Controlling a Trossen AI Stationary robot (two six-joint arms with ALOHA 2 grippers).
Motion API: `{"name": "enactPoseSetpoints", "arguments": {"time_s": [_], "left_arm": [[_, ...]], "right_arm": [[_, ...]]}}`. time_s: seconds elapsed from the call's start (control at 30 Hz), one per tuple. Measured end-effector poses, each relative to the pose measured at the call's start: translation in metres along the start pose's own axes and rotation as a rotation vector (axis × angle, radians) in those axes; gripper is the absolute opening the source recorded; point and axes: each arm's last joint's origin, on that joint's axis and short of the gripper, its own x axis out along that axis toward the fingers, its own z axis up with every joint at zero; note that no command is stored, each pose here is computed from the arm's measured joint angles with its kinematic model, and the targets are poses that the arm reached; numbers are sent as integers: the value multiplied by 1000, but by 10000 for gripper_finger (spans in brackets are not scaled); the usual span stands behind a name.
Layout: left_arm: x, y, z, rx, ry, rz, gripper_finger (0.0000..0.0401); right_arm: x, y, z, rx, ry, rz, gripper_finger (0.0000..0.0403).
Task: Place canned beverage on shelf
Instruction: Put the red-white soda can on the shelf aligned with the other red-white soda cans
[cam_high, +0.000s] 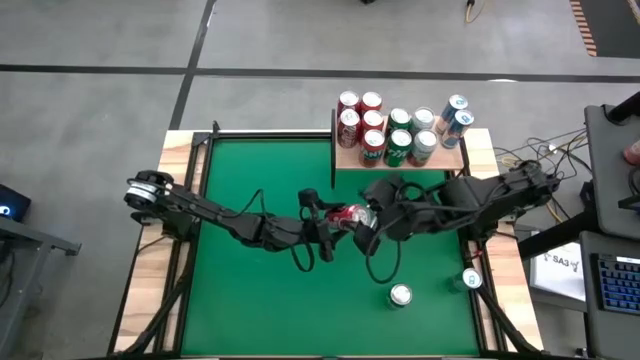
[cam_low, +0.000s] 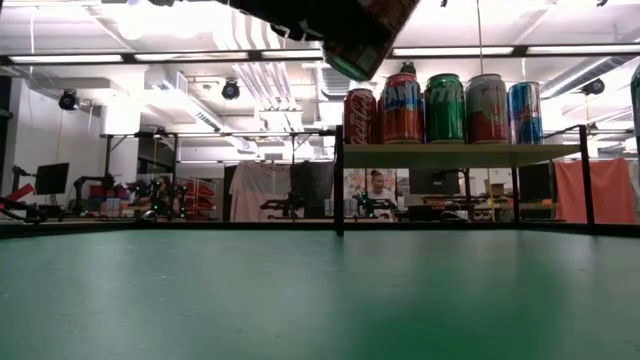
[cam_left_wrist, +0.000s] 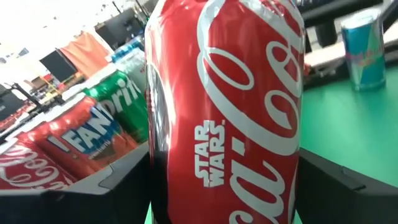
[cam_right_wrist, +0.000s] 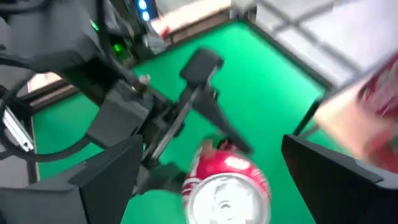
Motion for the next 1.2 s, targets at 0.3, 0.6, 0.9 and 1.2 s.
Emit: {"name": "enactPoseSetpoints", "arguments": {"time_s": [0.3,0.6,0.9,1.2], "left_arm": [[-31,18,-5,-102,-191,4,284],[-84,56,-16,-233,-368,70,284],[-99,64,-25,-290,-444,101,284],[-87,57,-22,-284,-431,97,284]], "right_arm": [[-27,0,22,-248,-134,-31,375],[0,17,-2,-412,-165,-60,376],[41,27,-4,-466,-358,-52,376],[68,17,13,-411,-442,24,376]]}}
